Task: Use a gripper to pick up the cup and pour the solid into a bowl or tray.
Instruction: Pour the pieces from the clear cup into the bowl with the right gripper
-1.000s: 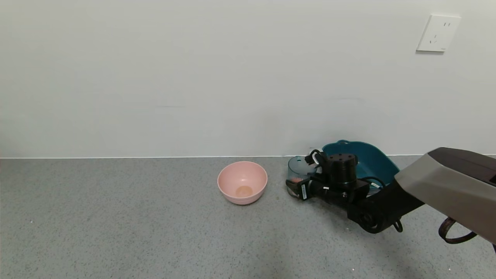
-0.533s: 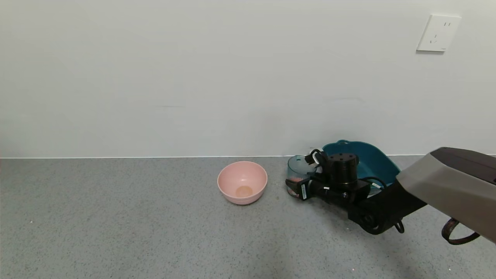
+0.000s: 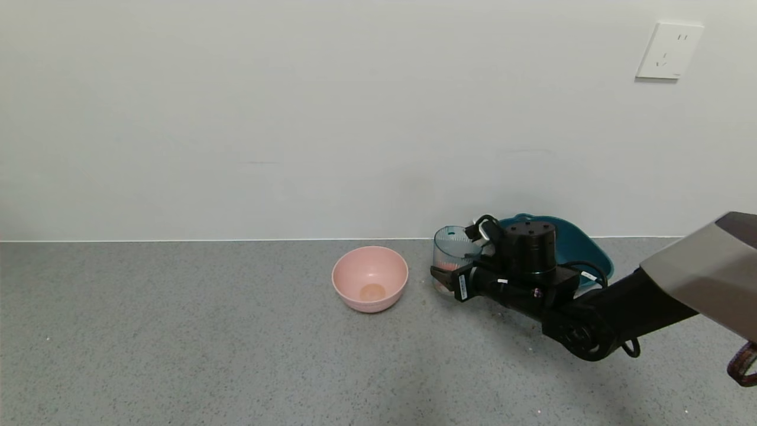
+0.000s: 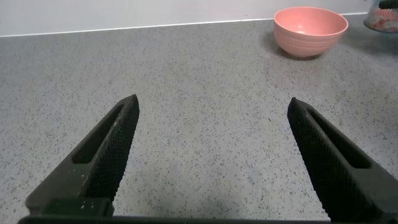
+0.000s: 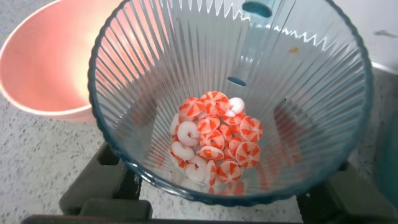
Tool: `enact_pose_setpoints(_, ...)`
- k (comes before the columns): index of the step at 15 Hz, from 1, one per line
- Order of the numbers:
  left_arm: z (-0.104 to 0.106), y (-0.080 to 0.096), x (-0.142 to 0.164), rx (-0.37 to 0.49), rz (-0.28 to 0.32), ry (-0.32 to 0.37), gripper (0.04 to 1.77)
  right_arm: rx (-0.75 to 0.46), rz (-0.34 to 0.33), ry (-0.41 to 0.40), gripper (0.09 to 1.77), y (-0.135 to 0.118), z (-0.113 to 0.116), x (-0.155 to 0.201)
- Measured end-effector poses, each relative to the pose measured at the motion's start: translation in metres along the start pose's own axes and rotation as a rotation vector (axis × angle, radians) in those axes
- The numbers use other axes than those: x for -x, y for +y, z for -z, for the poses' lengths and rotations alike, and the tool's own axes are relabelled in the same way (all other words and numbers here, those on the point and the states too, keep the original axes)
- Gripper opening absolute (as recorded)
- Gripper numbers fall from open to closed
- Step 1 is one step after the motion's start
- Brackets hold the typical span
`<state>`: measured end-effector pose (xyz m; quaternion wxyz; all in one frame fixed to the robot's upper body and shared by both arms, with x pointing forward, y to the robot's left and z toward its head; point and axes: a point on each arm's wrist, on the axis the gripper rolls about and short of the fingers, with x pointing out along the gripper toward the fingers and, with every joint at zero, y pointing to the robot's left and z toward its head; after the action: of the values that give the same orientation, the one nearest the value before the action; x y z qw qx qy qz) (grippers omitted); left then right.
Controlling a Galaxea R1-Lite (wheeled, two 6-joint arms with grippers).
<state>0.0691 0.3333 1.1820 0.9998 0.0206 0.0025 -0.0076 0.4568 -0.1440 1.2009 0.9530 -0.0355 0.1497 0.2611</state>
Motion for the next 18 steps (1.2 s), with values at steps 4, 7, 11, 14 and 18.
enact_pose_setpoints(4, 0.000, 0.000, 0.000, 0.000, 0.000, 0.000, 1.72, 0.058, 0.005, 0.030, 1.34, 0.009, -0.026, 0.014)
enact_pose_setpoints(7, 0.000, 0.000, 0.000, 0.000, 0.000, 0.000, 1.72, 0.149, 0.040, 0.027, 1.34, 0.014, -0.049, 0.023)
enact_pose_setpoints(11, 0.000, 0.000, 0.000, 0.000, 0.000, 0.000, 1.72, 0.270, 0.072, 0.041, 1.34, 0.031, -0.071, 0.026)
enact_pose_setpoints(14, 0.000, 0.000, 0.000, 0.000, 0.000, 0.000, 1.72, 0.412, 0.103, 0.070, 1.34, 0.038, -0.082, 0.026)
enact_pose_setpoints(18, 0.000, 0.000, 0.000, 0.000, 0.000, 0.000, 1.72, 0.600, 0.180, 0.112, 1.34, 0.041, -0.086, 0.020)
